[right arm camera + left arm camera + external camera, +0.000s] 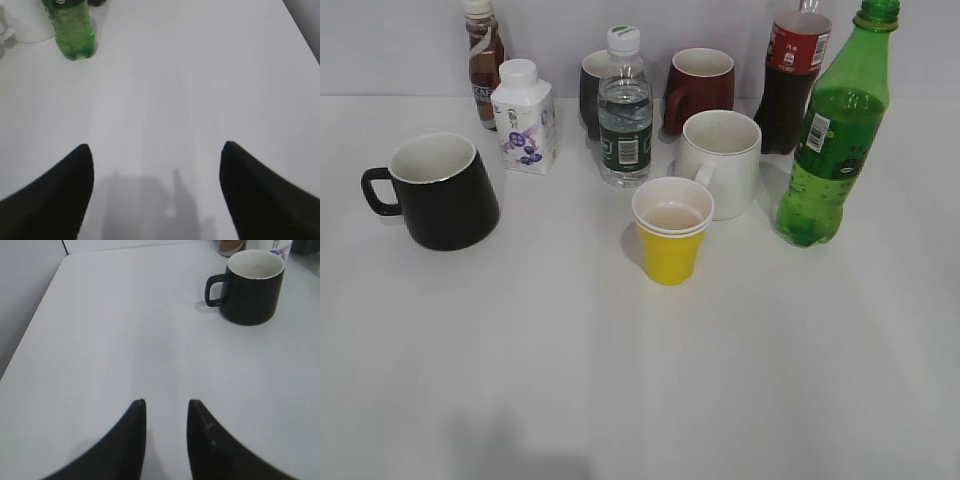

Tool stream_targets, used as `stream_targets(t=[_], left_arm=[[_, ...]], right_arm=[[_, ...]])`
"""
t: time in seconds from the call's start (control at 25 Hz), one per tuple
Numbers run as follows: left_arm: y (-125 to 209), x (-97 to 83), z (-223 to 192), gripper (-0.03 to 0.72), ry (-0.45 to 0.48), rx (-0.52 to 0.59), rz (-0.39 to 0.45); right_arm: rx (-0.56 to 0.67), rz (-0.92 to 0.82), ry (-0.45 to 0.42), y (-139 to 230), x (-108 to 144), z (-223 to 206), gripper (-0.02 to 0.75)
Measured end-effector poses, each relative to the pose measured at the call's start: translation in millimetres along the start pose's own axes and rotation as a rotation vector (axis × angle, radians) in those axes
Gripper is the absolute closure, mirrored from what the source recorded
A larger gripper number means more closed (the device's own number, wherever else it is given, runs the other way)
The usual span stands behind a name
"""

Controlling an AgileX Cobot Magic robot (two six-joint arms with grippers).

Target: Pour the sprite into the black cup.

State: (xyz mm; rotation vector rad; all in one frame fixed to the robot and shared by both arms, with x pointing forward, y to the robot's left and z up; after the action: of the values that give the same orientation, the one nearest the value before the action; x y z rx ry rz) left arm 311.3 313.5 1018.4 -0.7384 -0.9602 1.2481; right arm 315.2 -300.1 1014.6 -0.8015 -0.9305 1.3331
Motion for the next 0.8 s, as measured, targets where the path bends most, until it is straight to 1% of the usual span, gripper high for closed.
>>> stream_targets(t=[0.68,0.8], left_arm=[[0.0,0.0,0.0,0.464,0.0,0.0,0.0],[-0.5,-2.6,0.0,0.464,0.014,-0.003,0.008]], right_arm=[[0.0,0.0,0.0,0.0,0.0,0.0,0.15],[0.0,0.0,0.0,0.0,0.0,0.0,0.15]])
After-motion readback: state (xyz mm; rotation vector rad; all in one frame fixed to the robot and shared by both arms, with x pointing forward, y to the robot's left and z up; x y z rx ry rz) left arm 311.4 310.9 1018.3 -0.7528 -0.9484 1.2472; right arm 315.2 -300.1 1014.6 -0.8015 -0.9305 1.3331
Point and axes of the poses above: a point on each arm's last joint axis where the gripper is mounted, z pointing back along that axis away from the gripper, x along the wrist's bending axis when the last joint is at zero, y = z × x, the point moved 9 cm from there along -z, pointing out along that axis toward the gripper, and after that the axes turned 8 degrees about -z, right-handed, at the moved point
